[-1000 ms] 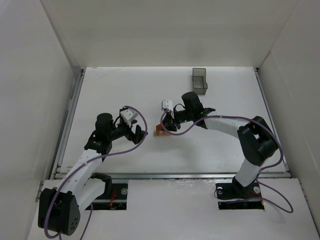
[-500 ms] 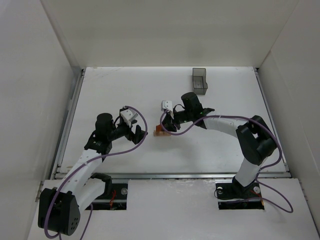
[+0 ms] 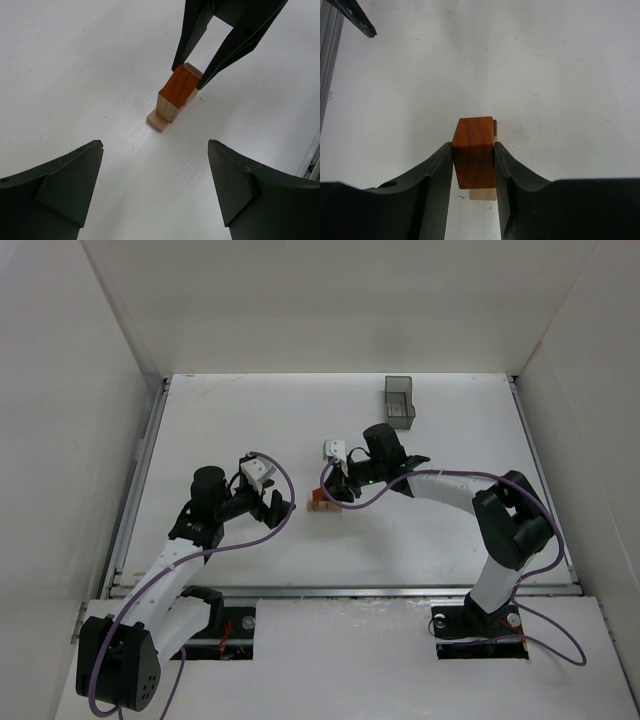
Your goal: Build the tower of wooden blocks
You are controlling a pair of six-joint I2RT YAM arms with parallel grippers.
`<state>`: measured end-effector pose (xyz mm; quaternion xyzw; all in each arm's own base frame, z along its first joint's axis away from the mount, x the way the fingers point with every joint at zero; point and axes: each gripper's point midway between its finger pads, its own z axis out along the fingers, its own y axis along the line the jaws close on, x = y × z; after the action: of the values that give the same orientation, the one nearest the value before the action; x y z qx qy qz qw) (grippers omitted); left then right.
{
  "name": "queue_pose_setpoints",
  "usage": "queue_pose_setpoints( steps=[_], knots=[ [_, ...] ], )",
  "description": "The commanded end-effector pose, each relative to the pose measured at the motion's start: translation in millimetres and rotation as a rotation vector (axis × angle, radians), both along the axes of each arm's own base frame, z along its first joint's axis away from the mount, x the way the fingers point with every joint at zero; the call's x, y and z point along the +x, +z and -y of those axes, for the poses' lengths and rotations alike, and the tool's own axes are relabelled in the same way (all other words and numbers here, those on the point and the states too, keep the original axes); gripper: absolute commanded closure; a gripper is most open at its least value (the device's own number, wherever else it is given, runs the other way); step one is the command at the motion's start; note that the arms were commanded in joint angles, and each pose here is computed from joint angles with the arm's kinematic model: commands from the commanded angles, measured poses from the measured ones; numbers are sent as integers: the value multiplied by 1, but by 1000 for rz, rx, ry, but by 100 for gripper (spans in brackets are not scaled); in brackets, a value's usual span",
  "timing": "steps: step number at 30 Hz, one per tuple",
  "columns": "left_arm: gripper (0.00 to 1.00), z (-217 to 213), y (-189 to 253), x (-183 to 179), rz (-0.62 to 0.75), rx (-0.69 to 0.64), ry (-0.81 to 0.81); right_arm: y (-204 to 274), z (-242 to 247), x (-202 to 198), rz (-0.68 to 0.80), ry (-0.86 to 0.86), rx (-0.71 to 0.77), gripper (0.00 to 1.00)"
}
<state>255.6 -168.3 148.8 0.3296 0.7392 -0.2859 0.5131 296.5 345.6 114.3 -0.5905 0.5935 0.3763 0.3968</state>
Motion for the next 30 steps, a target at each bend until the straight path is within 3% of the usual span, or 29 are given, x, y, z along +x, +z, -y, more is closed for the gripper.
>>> queue_pose_setpoints(
  steps=[1,18,30],
  knots=[
    [17,1,10,3,41,-12,-7,26,-9,15,88,10,65,69],
    [17,1,10,3,41,-12,-7,26,-9,11,66,21,68,65],
    [17,1,10,3,41,-12,-7,23,-10,8,52,38,72,48]
  ],
)
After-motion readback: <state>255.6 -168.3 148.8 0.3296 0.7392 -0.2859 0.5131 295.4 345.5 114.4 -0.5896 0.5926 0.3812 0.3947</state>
